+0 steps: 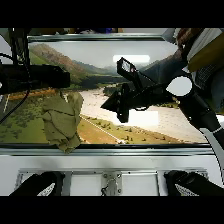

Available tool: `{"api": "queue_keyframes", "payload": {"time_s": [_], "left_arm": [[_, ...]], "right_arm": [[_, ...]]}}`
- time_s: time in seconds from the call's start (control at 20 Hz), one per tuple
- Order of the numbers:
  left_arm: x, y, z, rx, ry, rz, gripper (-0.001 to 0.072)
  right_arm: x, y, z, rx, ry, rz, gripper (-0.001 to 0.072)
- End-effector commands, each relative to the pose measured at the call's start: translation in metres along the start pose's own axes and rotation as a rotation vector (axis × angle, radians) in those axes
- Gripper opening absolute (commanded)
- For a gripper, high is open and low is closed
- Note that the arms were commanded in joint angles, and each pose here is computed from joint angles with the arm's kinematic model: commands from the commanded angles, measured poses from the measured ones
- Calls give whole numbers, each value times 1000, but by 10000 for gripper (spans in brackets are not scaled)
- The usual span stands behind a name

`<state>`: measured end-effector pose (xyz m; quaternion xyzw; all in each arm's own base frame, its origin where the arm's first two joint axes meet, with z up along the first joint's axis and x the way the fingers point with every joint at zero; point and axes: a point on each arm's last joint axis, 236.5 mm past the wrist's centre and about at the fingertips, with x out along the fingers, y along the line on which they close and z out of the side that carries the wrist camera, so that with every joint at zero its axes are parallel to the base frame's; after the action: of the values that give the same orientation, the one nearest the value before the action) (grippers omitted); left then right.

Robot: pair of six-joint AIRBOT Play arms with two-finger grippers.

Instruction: Fold the clothes and pants, and hang the long-sleeved shirts on hangers.

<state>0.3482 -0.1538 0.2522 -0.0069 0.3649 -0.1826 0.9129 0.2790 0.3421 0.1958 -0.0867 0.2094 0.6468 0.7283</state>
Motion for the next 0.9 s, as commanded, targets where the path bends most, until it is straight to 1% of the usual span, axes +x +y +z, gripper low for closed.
{"api": "queue_keyframes", "payload": {"time_s": [0.0, 0.15, 0.35, 0.45, 0.6, 0.75, 0.8, 0.85], "left_arm": [[1, -1, 13, 0, -55, -6, 17], [0, -1, 24, 6, -102, -4, 17], [-3, 32, 32, 64, -130, 138, 17], [-3, 45, 27, 84, -105, 195, 17], [10, 79, -4, 67, 55, 292, 18], [27, 123, -52, -24, 289, 376, 25], [33, 139, -65, -60, 353, 403, 273], [41, 157, -76, -105, 404, 429, 720]], "right_arm": [[0, 0, 0, 1, 1, 1, 17], [0, 0, 0, 1, 1, 1, 17], [1, 0, 0, 1, 1, 1, 17], [0, 0, 0, 1, 1, 1, 17], [0, 0, 0, 1, 0, 1, 17], [1, 0, 0, 1, 1, 2, 17], [1, 0, 0, 1, 1, 2, 17], [0, 0, 0, 1, 1, 1, 17]]}}
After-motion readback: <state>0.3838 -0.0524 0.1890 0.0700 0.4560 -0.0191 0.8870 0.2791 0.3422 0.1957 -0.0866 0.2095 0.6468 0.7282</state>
